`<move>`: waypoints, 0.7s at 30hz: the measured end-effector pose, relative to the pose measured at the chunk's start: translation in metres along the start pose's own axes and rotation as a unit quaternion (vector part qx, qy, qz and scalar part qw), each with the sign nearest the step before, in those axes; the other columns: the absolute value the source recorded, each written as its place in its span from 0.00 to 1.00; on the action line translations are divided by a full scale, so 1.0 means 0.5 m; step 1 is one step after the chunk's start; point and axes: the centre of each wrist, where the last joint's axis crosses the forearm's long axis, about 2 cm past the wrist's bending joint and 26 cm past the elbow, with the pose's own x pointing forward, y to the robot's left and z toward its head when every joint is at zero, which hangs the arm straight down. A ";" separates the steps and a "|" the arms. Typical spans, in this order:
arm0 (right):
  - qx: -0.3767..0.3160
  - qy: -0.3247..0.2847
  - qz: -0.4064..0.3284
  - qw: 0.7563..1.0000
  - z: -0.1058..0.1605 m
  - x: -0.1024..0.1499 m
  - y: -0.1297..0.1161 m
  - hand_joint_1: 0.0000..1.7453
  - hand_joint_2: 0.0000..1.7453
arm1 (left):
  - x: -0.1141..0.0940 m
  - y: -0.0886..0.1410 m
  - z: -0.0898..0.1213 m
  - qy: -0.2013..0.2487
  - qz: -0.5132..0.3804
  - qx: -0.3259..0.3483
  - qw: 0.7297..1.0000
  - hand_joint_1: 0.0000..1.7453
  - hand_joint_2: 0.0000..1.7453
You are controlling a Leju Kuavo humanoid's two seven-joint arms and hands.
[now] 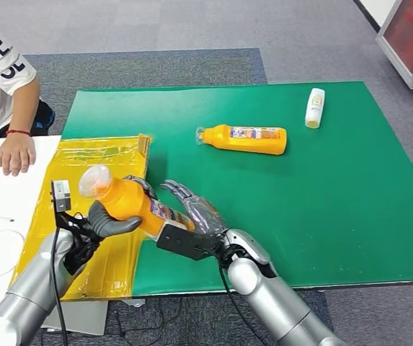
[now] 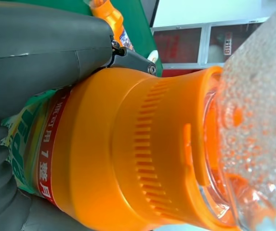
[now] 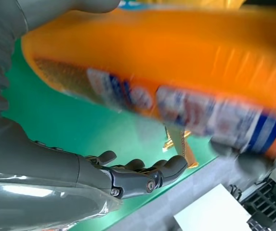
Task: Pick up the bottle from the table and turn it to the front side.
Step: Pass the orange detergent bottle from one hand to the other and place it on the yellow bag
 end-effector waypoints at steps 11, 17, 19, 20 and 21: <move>-0.032 0.023 -0.063 0.997 0.014 -0.029 -0.029 0.00 1.00 | 0.011 -0.009 0.003 0.024 -0.092 0.010 0.995 1.00 1.00; -0.089 0.052 -0.085 0.991 0.039 -0.059 -0.059 0.00 1.00 | 0.038 -0.009 -0.011 0.086 -0.269 0.039 0.959 1.00 1.00; -0.106 0.063 -0.082 0.989 0.050 -0.069 -0.068 0.00 1.00 | 0.053 -0.011 -0.018 0.093 -0.306 0.044 0.947 1.00 1.00; -0.114 0.068 -0.079 0.988 0.056 -0.072 -0.073 0.00 1.00 | 0.060 -0.011 -0.021 0.097 -0.321 0.045 0.941 1.00 1.00; -0.120 0.073 -0.075 0.987 0.060 -0.075 -0.076 0.00 1.00 | 0.068 -0.010 -0.024 0.101 -0.333 0.045 0.936 1.00 1.00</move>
